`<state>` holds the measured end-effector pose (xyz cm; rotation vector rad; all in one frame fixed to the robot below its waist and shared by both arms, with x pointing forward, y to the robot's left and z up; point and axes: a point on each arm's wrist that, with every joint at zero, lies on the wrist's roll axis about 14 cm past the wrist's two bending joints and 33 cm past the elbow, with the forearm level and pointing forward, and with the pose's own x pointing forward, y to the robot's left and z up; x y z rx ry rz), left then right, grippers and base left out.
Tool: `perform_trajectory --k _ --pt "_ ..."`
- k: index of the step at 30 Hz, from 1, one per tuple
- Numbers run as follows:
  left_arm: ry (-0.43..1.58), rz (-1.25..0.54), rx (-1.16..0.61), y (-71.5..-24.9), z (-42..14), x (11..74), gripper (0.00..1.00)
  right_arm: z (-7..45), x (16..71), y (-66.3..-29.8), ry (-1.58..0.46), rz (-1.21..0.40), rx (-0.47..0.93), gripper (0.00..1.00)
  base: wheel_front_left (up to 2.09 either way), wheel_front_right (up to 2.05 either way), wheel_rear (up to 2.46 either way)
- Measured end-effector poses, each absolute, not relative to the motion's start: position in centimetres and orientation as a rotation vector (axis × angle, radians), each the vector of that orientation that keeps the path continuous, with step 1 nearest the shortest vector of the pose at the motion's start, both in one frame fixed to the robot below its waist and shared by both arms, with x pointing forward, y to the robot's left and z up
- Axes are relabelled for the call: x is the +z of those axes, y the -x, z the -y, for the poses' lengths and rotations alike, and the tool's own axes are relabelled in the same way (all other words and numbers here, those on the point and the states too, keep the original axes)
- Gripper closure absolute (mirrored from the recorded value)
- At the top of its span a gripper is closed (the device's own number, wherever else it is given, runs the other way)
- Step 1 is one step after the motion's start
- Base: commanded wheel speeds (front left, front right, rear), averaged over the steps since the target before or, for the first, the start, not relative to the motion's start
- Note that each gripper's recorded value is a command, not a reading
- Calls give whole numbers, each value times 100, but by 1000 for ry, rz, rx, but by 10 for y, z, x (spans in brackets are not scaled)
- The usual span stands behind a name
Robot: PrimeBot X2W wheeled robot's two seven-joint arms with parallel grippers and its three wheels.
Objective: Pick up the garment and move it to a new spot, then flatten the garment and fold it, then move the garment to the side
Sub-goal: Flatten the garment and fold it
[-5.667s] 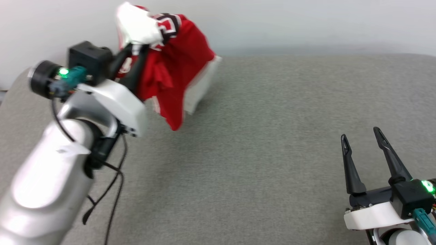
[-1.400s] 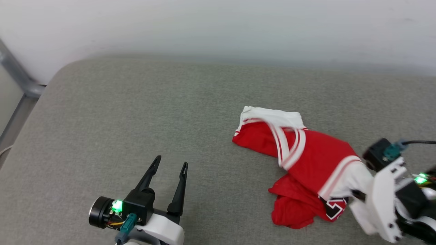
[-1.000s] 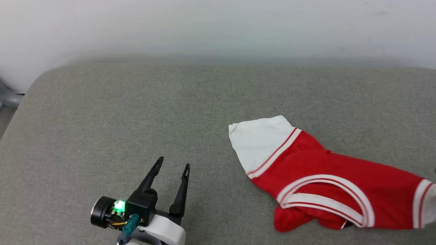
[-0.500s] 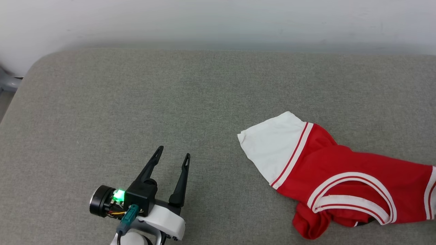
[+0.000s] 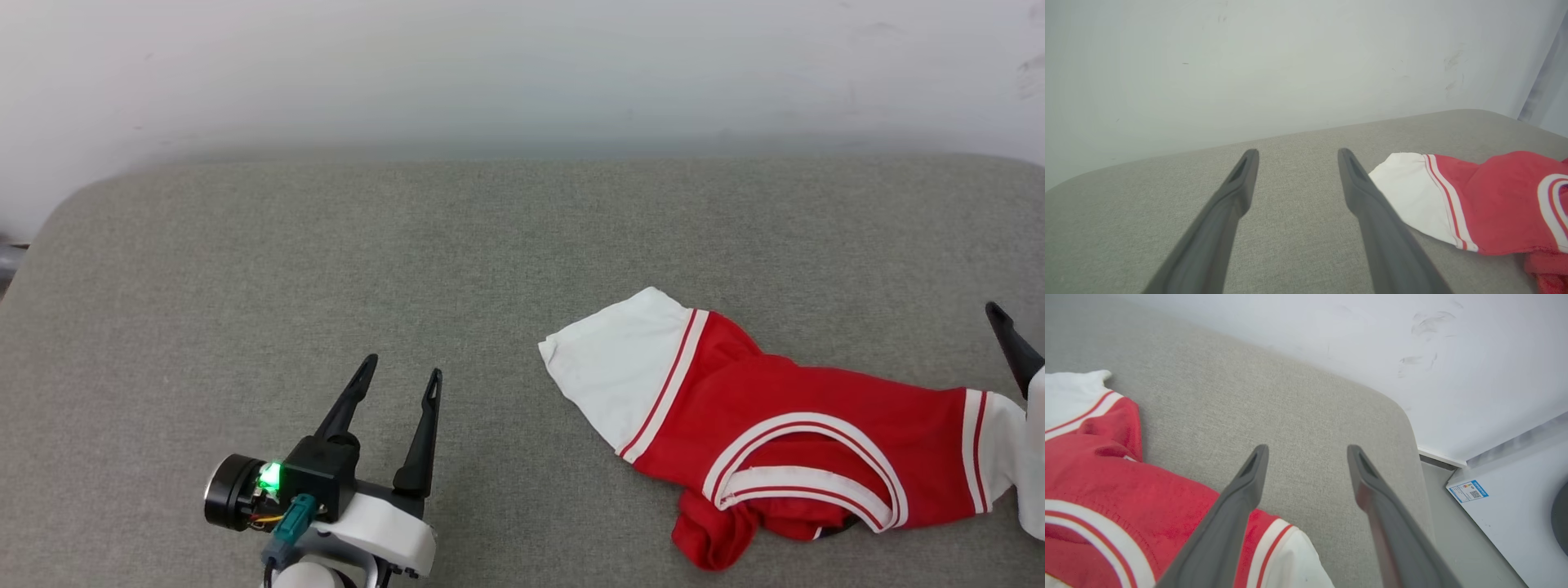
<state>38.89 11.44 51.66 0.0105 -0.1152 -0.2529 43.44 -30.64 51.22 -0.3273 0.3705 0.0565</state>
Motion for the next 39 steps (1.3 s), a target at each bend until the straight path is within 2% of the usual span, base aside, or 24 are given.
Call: perform_trajectory --k 5,11,15,22,26,29,31,34,39 --pt "20 155 -254 -388 -111 530 0 292 543 -422 204 -144 48 0 0 0 0" --pt "48 162 -268 -386 -105 533 0 278 548 -394 50 24 -5 0 0 0 0" --pt "63 131 -295 -383 -97 523 0 273 542 -374 -48 75 -63 0 0 0 0" --pt "132 67 -349 -397 -80 507 0 281 537 -354 -104 101 -150 0 0 0 0" --pt "75 -43 -457 -427 -53 506 0 290 533 -350 -91 92 -186 0 0 0 0" --pt "35 -207 -541 -444 -31 495 0 296 529 -351 -74 77 -207 0 0 0 0" --pt "-18 -331 -604 -450 -18 483 0 300 524 -353 -68 55 -225 0 0 0 0" --pt "-79 -427 -672 -466 -4 483 0 304 520 -356 -65 45 -247 0 0 0 0" --pt "-96 -636 -778 -470 15 458 0 304 505 -358 -71 11 -269 0 0 0 0"
